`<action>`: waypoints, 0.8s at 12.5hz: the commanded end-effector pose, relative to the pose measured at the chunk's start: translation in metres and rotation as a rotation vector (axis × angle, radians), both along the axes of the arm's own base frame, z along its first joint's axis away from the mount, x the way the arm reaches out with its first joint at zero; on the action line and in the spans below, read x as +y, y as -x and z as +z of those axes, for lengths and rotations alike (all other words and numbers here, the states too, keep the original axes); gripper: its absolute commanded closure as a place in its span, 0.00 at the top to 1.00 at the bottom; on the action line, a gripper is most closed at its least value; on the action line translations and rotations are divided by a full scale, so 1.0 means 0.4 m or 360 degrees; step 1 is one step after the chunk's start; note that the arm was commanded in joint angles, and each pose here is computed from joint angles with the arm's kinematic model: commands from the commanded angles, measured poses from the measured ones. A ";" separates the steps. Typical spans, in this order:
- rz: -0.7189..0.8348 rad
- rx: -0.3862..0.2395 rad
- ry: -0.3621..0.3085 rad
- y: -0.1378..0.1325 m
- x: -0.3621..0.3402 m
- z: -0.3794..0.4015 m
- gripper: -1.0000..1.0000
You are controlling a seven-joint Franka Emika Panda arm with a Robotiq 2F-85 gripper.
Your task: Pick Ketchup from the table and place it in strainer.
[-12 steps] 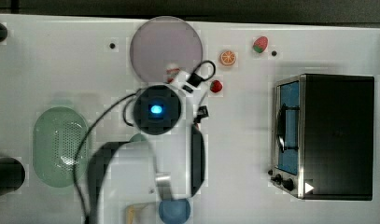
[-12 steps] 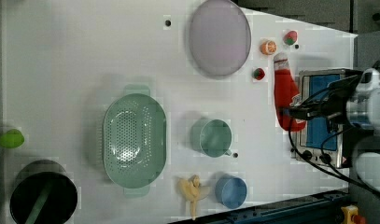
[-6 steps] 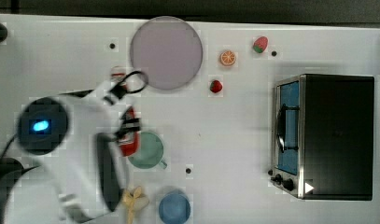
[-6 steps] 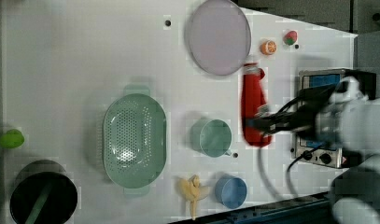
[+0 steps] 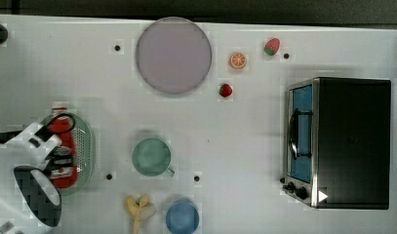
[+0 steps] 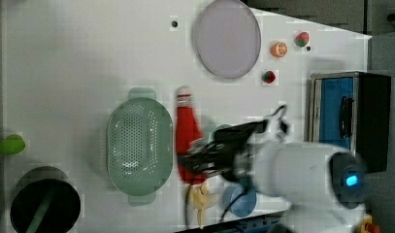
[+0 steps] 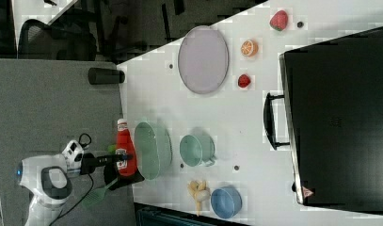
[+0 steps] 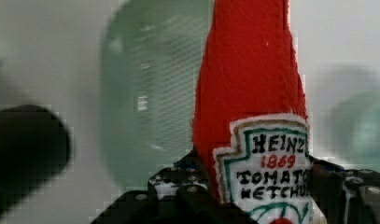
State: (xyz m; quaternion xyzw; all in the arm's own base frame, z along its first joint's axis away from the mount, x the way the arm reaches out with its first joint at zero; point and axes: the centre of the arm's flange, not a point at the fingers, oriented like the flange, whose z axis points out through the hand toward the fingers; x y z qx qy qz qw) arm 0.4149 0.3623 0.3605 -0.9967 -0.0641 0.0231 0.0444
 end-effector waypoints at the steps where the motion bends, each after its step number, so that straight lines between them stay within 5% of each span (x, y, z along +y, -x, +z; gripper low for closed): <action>1: -0.0399 0.0075 -0.0105 -0.010 0.043 -0.080 0.63; 6: -0.0413 0.0137 -0.0159 0.014 0.096 -0.276 0.65; 9: -0.0443 0.0096 -0.0248 -0.001 0.100 -0.311 0.97; 10: -0.0477 0.0075 -0.0244 -0.012 0.091 -0.290 1.00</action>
